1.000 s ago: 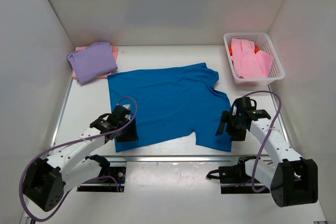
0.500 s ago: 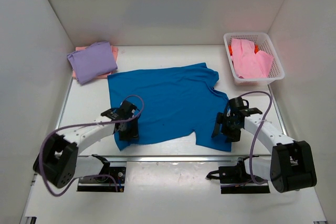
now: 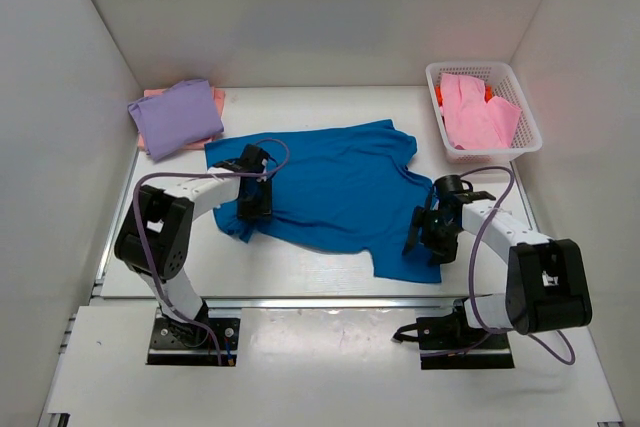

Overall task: Fold and stack the t-shirts
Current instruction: Flatten out the tshirt

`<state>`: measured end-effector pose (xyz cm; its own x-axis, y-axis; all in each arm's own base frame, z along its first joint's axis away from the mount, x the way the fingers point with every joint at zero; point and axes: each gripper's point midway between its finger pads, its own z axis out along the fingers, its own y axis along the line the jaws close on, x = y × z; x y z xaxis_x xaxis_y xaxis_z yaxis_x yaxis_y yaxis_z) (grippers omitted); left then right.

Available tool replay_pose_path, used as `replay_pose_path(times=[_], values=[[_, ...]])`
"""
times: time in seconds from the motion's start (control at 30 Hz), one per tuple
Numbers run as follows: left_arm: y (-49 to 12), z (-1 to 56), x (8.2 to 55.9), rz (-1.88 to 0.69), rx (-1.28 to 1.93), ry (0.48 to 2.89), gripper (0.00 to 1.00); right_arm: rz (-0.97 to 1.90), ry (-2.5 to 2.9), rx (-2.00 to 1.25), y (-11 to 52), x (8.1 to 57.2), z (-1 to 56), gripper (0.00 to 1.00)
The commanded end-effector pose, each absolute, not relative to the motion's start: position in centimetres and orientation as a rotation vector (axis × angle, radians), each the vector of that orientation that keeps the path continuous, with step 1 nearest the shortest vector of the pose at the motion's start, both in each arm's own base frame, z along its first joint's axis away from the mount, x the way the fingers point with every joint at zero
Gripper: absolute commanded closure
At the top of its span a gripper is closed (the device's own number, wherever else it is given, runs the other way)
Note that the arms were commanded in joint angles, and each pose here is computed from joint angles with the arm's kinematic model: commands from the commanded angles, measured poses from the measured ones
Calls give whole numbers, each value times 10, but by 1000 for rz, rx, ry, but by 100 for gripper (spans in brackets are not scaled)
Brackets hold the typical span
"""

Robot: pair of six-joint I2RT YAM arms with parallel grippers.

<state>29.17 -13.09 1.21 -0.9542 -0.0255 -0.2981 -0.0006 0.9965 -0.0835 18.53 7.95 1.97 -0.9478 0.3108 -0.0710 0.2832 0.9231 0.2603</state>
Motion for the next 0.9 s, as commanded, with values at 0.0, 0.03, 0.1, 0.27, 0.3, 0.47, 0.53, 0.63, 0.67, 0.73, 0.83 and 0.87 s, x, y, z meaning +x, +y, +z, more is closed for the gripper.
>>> replay_pose_path(times=[0.0,0.03,0.1,0.27,0.3,0.47,0.53,0.63,0.67,0.73,0.83,0.87], values=[[-109,-7,291,-36,15,2884,47,289,2870,424,63,221,9,33],[-110,-4,287,-60,20,2882,46,284,2863,416,63,224,11,33],[-112,1,272,-91,26,2893,45,285,2849,405,64,228,15,33],[-110,15,233,-144,-40,2842,44,314,2817,396,68,230,23,32],[-109,14,229,-145,-41,2838,44,325,2817,394,69,230,24,33],[-84,13,214,-45,-95,2836,39,331,2814,377,70,229,26,33],[-85,12,209,-49,-96,2843,41,320,2808,366,69,227,27,33],[-88,4,202,-49,-87,2859,47,323,2787,353,69,226,35,33],[-88,0,197,-41,-90,2879,51,308,2786,347,68,225,36,33],[-89,-3,195,-36,-86,2887,66,290,2765,354,65,225,43,33],[-94,-9,190,-70,-62,2898,100,243,2753,401,51,216,48,32],[-95,-8,190,-77,-48,2897,100,198,2771,402,43,212,44,32]])
